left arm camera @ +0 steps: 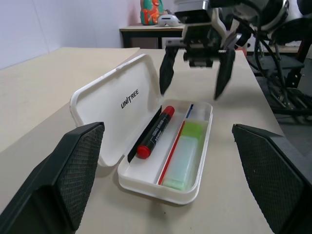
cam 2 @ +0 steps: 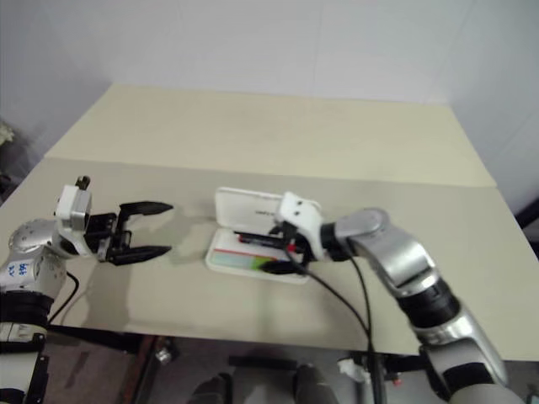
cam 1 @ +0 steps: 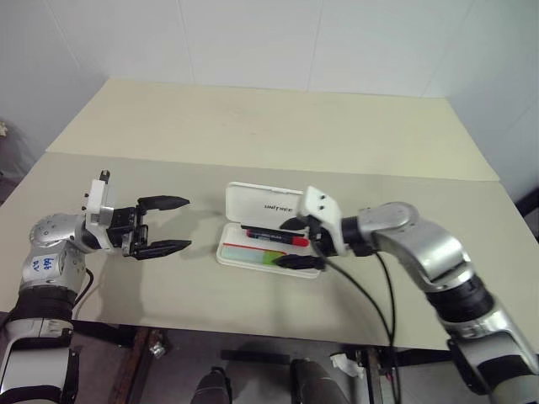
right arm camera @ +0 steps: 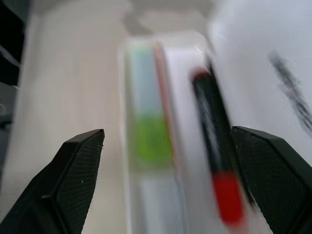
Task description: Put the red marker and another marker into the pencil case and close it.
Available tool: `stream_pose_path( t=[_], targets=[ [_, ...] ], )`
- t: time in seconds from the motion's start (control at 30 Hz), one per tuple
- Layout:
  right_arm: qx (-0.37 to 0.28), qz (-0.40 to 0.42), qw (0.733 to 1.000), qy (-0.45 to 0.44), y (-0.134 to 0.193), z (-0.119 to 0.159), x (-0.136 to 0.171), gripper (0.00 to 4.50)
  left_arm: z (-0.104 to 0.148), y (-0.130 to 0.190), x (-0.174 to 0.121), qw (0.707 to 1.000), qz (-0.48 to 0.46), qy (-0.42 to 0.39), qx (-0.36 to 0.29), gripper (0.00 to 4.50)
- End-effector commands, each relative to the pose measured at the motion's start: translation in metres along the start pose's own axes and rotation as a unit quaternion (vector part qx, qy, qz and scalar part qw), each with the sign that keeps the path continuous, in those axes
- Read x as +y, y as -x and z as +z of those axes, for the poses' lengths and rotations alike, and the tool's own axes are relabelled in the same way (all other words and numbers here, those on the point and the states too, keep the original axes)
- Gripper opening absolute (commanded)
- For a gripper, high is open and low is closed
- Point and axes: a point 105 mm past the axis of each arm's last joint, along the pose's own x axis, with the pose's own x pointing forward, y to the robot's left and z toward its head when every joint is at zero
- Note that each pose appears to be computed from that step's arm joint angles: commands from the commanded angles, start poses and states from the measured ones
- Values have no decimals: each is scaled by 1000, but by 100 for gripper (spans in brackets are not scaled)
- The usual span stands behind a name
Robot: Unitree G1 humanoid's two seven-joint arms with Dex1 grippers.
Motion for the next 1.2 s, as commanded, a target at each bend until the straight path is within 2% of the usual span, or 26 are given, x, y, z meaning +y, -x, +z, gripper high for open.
stream_pose_path(
  t=[0.03,0.2,0.4,0.53,0.77,1.0,1.2],
  targets=[
    [-3,0,1000,10,25,5,3,443,11,3,-9,998,-53,-20,-6,450],
    [30,-22,999,5,51,-7,-5,443,10,1,-7,998,-54,-20,-7,450],
    [90,-123,988,3,70,-37,-45,443,10,-5,-6,998,-61,-20,-13,450],
    [78,-196,978,-3,72,-47,-74,443,11,-6,-8,997,-66,-15,-23,450],
    [63,-255,964,-33,71,-61,-104,443,13,-2,-10,998,-65,-10,-22,450],
    [43,-284,957,-48,76,-63,-126,443,14,1,-12,998,-61,-11,-23,450],
    [79,-326,938,-88,88,-88,-145,443,13,6,-15,998,-55,-12,-19,450]
  ],
)
